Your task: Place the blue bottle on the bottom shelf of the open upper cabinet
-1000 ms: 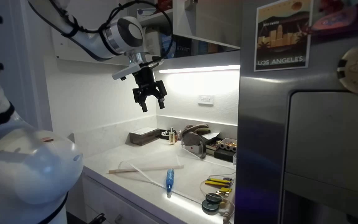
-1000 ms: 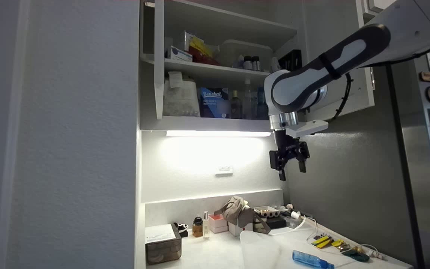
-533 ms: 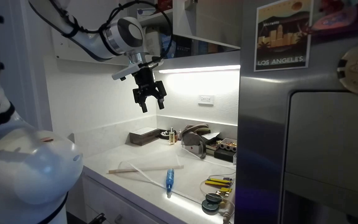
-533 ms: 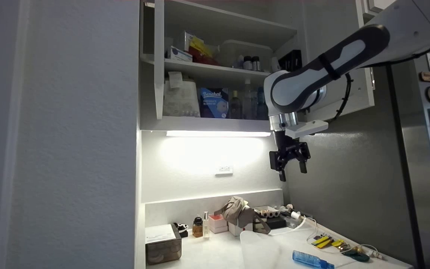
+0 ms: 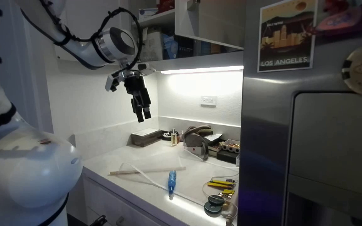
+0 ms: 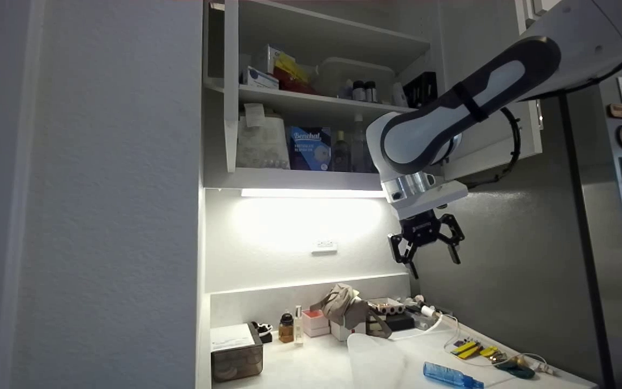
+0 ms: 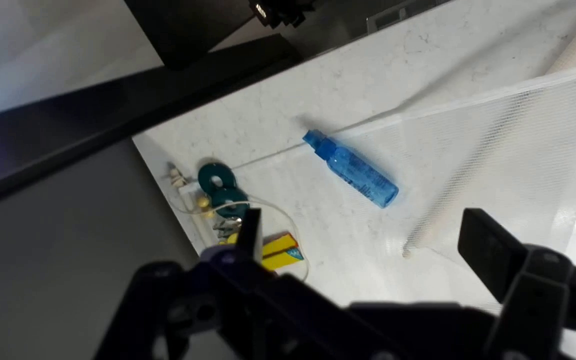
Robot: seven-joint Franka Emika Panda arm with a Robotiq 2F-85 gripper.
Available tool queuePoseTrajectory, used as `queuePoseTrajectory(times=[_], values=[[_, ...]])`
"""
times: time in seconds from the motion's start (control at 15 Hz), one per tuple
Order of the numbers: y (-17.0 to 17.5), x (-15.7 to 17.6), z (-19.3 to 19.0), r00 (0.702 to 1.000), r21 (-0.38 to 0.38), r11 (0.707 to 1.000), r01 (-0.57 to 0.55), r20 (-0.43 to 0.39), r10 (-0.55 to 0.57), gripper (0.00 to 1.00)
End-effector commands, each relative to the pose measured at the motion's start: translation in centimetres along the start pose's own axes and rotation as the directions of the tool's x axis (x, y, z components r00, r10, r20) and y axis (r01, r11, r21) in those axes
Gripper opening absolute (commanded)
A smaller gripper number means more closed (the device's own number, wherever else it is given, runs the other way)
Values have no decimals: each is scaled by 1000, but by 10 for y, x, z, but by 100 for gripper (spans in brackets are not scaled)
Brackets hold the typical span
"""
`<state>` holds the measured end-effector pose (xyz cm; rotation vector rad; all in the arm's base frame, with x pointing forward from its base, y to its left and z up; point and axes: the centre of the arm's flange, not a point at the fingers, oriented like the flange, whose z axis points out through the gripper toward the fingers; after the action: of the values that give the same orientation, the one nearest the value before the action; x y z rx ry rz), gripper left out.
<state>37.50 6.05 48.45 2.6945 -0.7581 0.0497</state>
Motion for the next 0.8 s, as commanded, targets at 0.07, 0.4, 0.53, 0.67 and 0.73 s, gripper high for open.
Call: queuePoseTrajectory(times=[0.07,0.4,0.53,0.67,0.73], values=[[18,-22,35,968,-60,970,-237,68,241,100],[55,-36,85,868,-134,878,-460,141,476,100],[66,-38,102,811,-160,827,-539,166,561,100],[71,-37,114,745,-185,767,-614,183,641,100],[74,-35,117,709,-196,735,-649,191,678,100]])
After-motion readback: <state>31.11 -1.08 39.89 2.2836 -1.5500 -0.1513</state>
